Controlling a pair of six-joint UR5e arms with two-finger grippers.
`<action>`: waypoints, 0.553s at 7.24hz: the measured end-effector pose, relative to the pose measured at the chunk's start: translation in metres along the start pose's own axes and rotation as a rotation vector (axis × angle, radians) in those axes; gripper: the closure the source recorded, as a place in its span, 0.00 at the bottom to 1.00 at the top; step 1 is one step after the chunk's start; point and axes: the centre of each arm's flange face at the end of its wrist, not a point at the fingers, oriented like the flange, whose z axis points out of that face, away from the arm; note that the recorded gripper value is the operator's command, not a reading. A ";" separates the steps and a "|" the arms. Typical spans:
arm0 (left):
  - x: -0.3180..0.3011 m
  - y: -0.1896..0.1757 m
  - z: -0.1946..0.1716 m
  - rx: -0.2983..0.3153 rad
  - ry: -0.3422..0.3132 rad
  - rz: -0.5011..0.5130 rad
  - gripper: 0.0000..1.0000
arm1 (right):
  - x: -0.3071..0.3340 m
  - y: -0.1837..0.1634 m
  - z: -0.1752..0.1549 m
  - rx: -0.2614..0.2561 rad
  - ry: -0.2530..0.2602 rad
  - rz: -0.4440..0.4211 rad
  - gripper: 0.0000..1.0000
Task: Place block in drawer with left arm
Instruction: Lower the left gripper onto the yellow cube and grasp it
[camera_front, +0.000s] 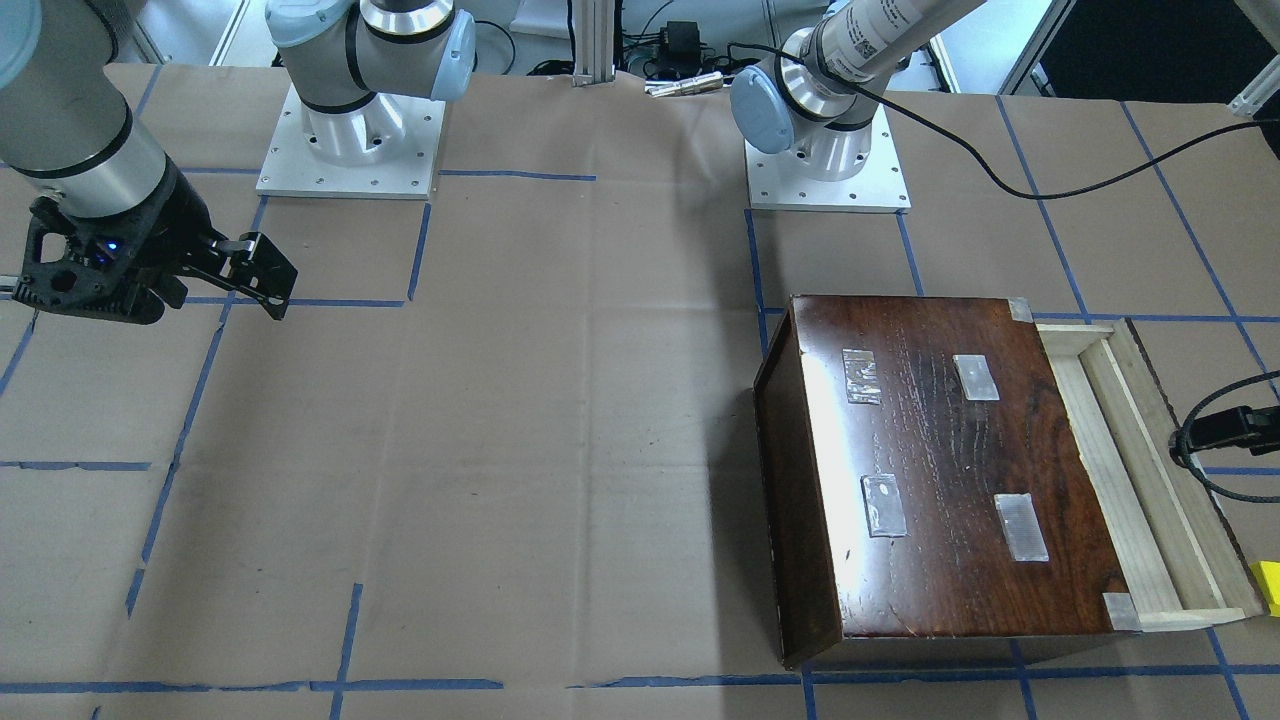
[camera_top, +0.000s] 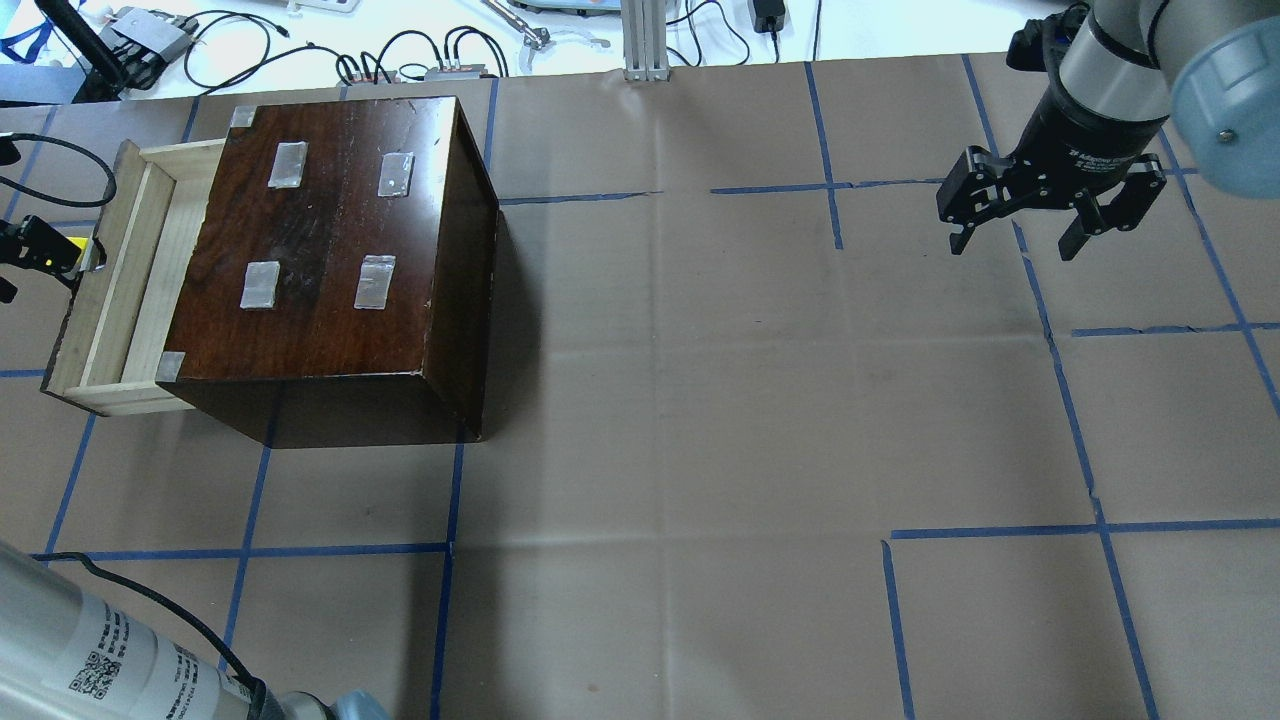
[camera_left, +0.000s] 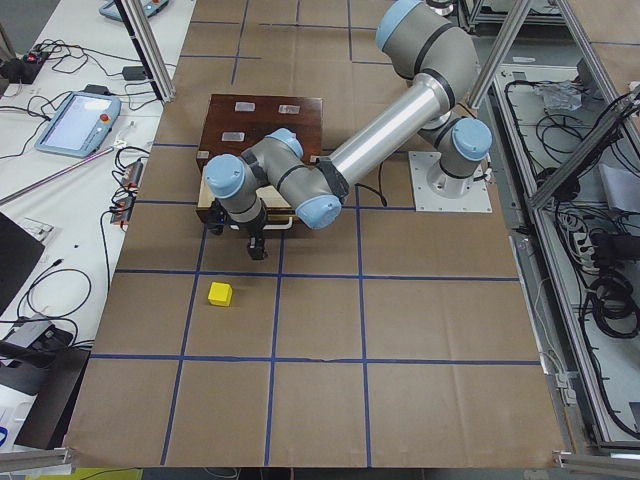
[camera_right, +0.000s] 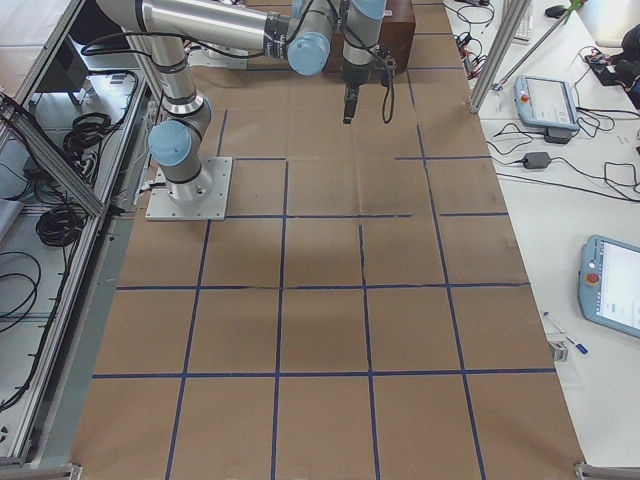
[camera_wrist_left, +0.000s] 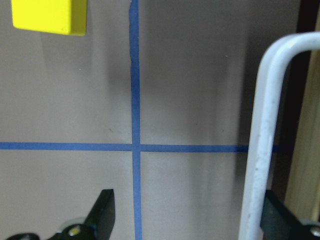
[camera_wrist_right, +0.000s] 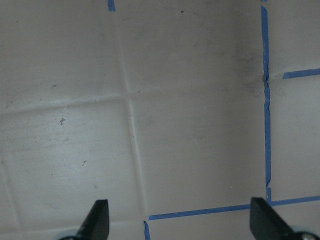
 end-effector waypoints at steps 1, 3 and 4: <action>-0.002 0.000 -0.002 0.001 -0.006 0.004 0.01 | 0.000 0.000 0.000 0.000 0.000 0.000 0.00; -0.008 -0.004 -0.011 0.012 -0.025 0.008 0.01 | 0.000 0.000 0.000 0.000 0.000 0.000 0.00; -0.015 -0.012 -0.018 0.027 -0.038 0.012 0.01 | 0.000 0.000 0.000 0.000 0.000 0.000 0.00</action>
